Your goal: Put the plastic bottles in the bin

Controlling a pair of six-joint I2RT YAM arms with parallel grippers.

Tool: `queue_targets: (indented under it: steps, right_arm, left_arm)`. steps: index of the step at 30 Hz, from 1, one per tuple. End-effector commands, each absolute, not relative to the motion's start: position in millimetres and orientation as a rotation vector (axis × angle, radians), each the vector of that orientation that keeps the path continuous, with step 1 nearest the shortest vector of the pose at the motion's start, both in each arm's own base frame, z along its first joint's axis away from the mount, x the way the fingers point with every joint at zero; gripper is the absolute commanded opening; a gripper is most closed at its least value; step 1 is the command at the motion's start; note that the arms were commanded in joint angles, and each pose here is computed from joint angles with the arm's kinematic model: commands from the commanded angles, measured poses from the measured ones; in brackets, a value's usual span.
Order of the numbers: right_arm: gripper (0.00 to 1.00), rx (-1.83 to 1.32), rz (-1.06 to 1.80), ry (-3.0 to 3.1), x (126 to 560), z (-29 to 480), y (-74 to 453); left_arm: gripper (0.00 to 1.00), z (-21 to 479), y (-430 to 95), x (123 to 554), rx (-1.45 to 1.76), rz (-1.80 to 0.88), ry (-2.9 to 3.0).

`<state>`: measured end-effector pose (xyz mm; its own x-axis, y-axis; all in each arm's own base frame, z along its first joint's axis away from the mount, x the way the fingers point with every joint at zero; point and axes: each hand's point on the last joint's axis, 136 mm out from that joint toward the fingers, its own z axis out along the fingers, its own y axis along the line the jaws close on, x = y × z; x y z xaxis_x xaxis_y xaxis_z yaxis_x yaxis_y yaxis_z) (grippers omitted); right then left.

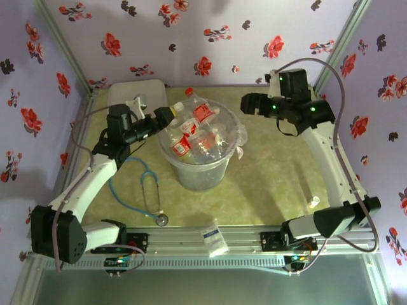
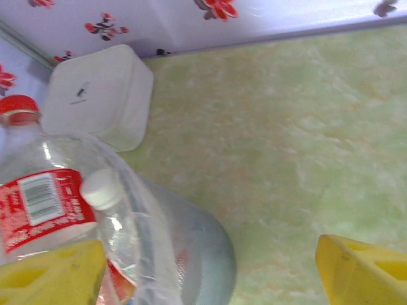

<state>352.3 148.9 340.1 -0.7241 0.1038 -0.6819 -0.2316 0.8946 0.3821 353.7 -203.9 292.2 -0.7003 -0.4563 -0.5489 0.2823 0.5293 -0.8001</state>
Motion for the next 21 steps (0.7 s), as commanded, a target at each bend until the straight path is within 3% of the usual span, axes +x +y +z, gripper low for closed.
queue_targets:
  steps: [1,3,7,16,21]
  right_arm:
    - [0.87,-0.025,0.511,2.296,347,337,131]
    - [0.87,0.015,0.448,2.3,346,328,117]
    - [0.98,0.118,0.294,2.286,349,308,84]
    - [0.99,0.289,0.283,2.229,364,300,52]
    - [0.99,0.372,0.085,2.216,368,273,17]
  left_arm:
    - [0.84,301,-208,362,-0.104,-1.201,1.978]
    - [0.84,304,-208,362,-0.08,-1.186,1.976]
    - [1.0,321,-197,357,-0.005,-1.101,1.97]
    - [1.0,357,-137,340,-0.008,-0.903,1.915]
    - [1.0,342,-87,337,-0.126,-0.699,1.932]
